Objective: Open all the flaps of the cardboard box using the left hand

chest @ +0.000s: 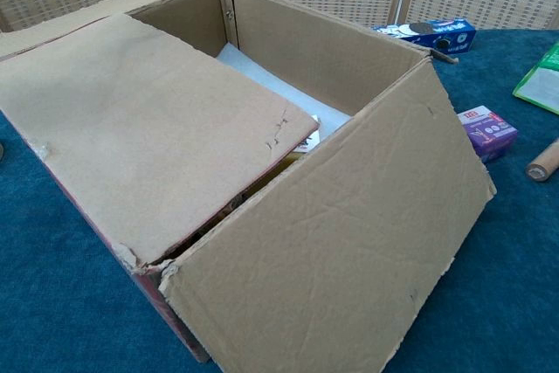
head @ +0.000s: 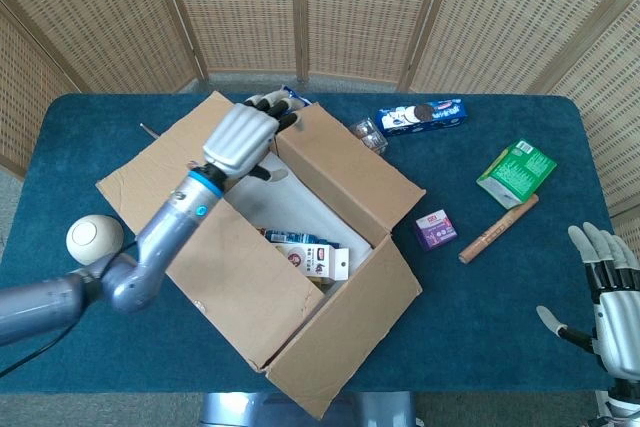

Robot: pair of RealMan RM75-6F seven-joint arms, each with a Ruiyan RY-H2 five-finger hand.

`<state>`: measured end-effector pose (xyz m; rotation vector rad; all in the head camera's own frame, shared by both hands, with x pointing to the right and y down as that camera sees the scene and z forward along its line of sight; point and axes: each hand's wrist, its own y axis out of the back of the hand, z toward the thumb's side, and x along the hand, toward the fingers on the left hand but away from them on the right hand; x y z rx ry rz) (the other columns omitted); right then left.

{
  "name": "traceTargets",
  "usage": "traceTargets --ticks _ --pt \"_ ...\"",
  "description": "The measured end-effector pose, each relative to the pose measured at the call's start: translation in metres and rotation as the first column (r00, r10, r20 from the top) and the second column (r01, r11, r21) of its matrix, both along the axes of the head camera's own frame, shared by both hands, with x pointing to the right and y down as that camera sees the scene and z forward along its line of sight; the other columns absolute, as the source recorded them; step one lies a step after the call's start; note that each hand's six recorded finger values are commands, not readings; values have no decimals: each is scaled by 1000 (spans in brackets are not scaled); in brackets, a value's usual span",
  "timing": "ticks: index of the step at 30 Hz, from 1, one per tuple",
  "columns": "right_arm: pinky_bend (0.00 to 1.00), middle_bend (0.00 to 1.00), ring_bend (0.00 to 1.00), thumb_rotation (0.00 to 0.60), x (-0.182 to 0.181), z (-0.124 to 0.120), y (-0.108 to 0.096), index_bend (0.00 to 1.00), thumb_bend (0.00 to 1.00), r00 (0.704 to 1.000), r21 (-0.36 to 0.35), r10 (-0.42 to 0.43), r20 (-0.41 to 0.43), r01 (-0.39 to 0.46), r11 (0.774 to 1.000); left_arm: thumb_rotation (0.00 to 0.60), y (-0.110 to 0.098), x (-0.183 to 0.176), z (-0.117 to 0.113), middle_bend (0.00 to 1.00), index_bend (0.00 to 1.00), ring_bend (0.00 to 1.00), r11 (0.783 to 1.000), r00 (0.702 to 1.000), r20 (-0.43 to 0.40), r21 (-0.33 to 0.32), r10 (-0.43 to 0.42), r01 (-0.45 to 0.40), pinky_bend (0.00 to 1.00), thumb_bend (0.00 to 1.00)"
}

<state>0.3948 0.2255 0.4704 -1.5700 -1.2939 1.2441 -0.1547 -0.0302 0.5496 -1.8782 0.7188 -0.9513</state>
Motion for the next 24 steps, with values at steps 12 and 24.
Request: traceTargets --ticks 12,24 --pt "24 0 0 600 -6 2 0 0 143 1000 -4 -14 0 14 1000 264 35 -38 13 407 503 303 923 992 104 -369 -76 109 410 0" --pt "24 0 0 600 -5 2 0 0 143 1000 -10 -13 4 13 1000 240 44 -16 32 392 501 264 911 989 143 -404 -27 83 357 0"
